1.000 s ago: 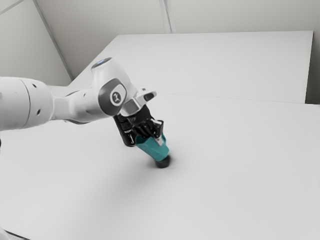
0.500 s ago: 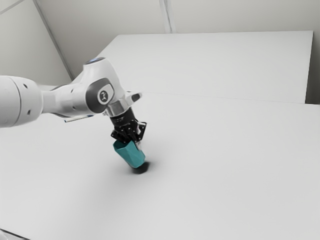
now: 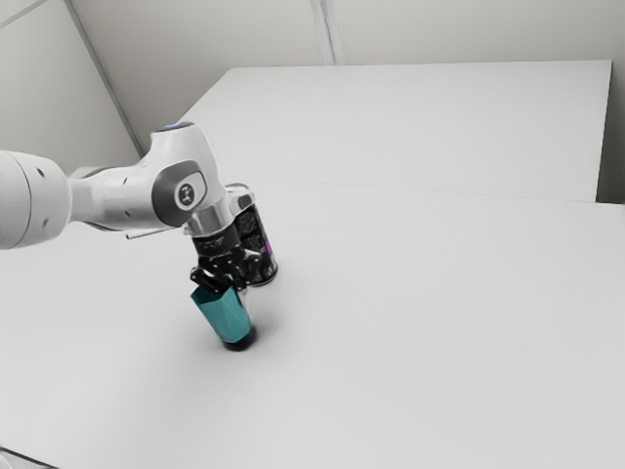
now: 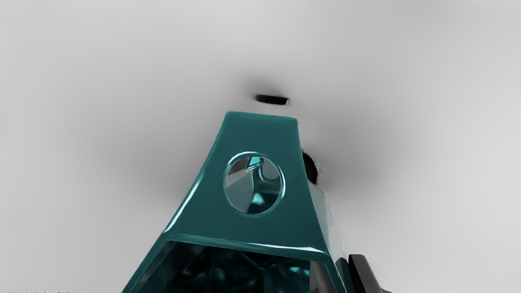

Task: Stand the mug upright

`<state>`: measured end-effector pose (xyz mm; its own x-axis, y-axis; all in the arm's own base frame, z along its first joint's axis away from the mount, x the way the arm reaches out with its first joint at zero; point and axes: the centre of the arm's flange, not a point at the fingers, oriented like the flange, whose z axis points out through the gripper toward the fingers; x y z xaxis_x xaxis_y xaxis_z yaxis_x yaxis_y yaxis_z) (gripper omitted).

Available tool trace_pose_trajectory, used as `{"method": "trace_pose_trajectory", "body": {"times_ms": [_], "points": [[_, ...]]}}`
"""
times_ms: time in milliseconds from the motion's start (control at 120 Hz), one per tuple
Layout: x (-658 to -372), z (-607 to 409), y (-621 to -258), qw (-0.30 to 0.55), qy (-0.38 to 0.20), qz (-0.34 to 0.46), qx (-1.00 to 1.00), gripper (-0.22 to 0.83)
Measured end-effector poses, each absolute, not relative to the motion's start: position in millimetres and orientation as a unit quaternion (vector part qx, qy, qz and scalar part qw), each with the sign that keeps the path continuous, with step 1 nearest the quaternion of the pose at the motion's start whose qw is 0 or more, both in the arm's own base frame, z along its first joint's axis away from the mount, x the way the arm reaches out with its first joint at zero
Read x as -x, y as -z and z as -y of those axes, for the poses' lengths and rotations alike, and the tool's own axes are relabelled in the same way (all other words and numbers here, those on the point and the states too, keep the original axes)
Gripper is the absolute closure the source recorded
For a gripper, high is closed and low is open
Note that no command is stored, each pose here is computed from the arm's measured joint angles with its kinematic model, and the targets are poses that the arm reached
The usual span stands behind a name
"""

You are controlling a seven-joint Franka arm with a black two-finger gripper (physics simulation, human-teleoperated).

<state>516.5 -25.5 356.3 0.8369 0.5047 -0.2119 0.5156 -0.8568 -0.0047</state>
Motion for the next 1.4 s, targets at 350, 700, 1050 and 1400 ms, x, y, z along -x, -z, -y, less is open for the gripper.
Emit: {"method": "trace_pose_trajectory", "body": {"times_ms": [350, 700, 1050, 1400], "points": [[-520.1, 13.0, -357.7, -0.003, 0.091, -0.296, -0.951, 0.77], [-526.7, -4.8, -340.9, -0.018, 0.088, -0.33, -0.94, 0.77], [-529.0, -3.6, -334.4, -0.022, 0.088, -0.334, -0.938, 0.63], [-535.4, 0.3, -363.4, -0.003, 0.067, -0.318, -0.946, 0.13]]}}
